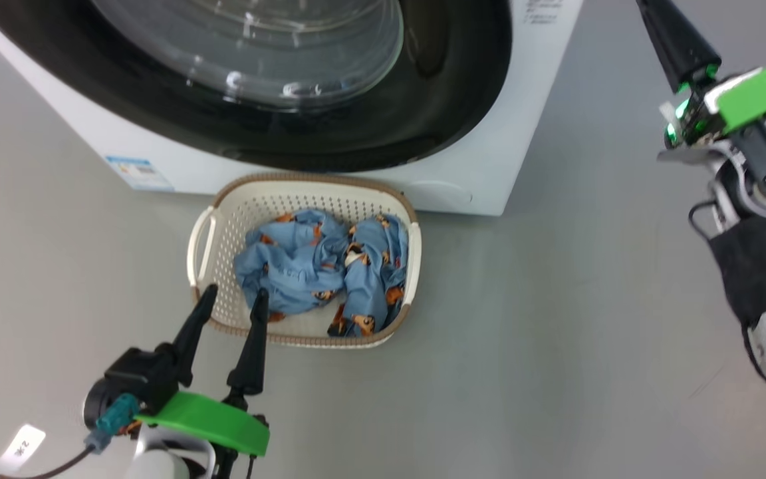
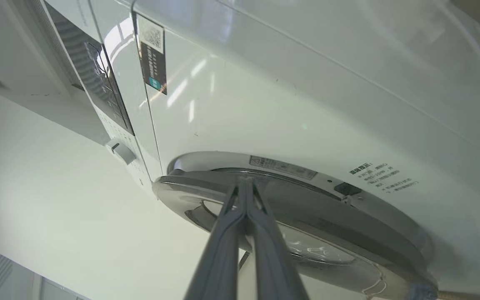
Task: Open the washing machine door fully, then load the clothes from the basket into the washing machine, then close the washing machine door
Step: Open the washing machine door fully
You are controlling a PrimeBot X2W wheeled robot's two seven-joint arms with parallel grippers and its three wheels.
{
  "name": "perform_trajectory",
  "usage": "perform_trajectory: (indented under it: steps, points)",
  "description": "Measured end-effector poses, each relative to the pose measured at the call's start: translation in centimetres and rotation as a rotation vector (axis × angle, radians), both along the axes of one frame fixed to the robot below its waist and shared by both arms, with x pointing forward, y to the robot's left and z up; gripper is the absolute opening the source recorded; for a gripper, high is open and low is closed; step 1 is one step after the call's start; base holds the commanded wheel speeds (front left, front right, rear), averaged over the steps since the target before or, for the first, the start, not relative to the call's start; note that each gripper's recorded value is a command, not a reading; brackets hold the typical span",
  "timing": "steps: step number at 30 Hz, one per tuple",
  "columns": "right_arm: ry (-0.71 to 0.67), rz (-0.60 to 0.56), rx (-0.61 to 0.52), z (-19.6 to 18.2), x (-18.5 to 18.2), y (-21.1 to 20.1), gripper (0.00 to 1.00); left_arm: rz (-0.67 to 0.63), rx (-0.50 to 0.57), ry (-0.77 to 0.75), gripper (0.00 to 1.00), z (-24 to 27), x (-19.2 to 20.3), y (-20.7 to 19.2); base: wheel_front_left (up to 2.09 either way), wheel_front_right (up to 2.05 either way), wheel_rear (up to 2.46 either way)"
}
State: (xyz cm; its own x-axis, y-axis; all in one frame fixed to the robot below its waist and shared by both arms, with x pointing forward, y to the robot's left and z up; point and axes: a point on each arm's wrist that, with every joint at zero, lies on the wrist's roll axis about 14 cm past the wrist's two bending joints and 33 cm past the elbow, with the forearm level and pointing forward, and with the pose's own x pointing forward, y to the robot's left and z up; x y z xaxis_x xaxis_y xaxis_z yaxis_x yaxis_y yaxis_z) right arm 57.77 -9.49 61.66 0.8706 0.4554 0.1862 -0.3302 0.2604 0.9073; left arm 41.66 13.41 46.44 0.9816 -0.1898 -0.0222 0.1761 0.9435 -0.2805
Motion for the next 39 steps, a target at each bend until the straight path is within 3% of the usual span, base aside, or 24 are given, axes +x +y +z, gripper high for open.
perform_trajectory:
  steps: [14,39]
  points:
    - [0.099,0.235,0.06,-2.3,3.0,3.6,0.0,0.001,-0.016,0.03,1.0,-1.6,2.2,0.1,0.0,0.0,0.0]
    - [0.121,0.319,0.017,-5.4,6.7,7.1,0.0,0.037,-0.033,0.048,1.0,-3.0,4.2,0.9,0.0,0.0,0.0]
